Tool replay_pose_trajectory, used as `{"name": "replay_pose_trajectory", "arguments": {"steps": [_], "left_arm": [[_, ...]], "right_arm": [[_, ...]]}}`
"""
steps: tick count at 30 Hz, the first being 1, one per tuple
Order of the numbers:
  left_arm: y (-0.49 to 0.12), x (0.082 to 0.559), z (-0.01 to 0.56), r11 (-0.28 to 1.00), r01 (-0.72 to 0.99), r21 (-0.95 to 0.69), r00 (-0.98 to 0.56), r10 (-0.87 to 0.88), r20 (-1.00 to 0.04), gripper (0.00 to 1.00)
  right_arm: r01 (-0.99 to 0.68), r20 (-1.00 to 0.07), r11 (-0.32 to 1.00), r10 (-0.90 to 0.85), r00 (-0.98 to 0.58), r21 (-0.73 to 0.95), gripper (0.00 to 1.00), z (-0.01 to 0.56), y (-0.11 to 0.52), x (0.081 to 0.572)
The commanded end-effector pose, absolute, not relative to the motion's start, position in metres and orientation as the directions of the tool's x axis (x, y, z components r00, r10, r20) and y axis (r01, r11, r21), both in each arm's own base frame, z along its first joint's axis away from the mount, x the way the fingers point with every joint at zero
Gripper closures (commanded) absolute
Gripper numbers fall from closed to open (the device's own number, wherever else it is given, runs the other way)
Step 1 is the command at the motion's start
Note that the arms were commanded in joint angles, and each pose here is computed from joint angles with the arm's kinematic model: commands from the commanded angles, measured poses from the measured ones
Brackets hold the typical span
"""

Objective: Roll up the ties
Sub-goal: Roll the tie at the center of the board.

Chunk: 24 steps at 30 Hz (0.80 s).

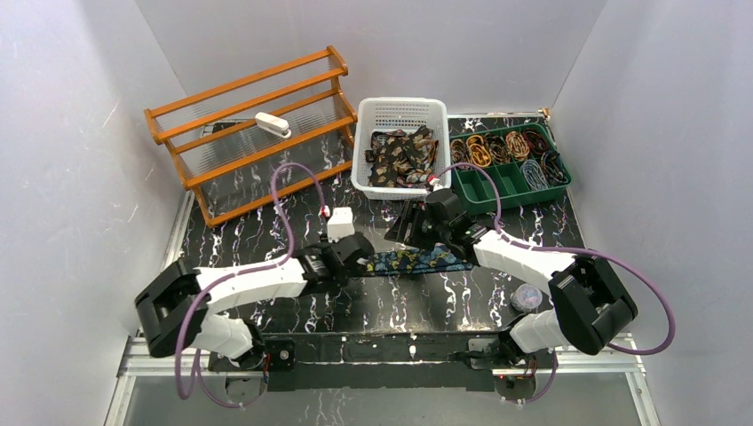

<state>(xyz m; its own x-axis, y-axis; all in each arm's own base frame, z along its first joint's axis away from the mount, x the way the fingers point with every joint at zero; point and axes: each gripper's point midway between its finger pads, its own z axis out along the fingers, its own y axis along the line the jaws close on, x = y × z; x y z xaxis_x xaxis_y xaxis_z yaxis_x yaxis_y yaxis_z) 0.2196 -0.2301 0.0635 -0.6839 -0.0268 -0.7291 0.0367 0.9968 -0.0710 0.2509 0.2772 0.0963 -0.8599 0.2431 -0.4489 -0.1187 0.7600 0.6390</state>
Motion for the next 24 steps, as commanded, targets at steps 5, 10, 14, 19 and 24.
{"name": "replay_pose_trajectory", "arguments": {"steps": [5, 10, 14, 19, 24], "left_arm": [[-0.225, 0.229, 0.138, 0.931, 0.068, -0.359, -0.620, -0.242, -0.746, 0.42], [-0.172, 0.229, 0.134, 0.944, -0.057, -0.326, -0.606, -0.292, -0.739, 0.34], [-0.126, 0.228, 0.126, 0.923, -0.189, -0.335, -0.598, -0.379, -0.707, 0.24], [-0.092, 0.226, 0.105, 0.873, -0.304, -0.381, -0.601, -0.486, -0.634, 0.13], [-0.073, 0.220, 0.086, 0.833, -0.396, -0.386, -0.604, -0.553, -0.574, 0.11]], "right_arm": [[-0.457, -0.594, 0.577, 0.063, -0.802, 0.677, 0.24, 0.138, 0.313, 0.245], [-0.768, -0.826, 0.426, -0.077, -0.558, 0.478, 0.21, 0.156, 0.348, 0.237], [-0.936, -0.954, 0.308, -0.187, -0.233, 0.168, 0.10, 0.152, 0.374, 0.224], [-0.985, -0.962, 0.148, -0.266, 0.052, -0.094, 0.01, 0.135, 0.410, 0.207], [-0.987, -0.934, 0.038, -0.330, 0.138, -0.159, 0.01, 0.108, 0.432, 0.205]]}}
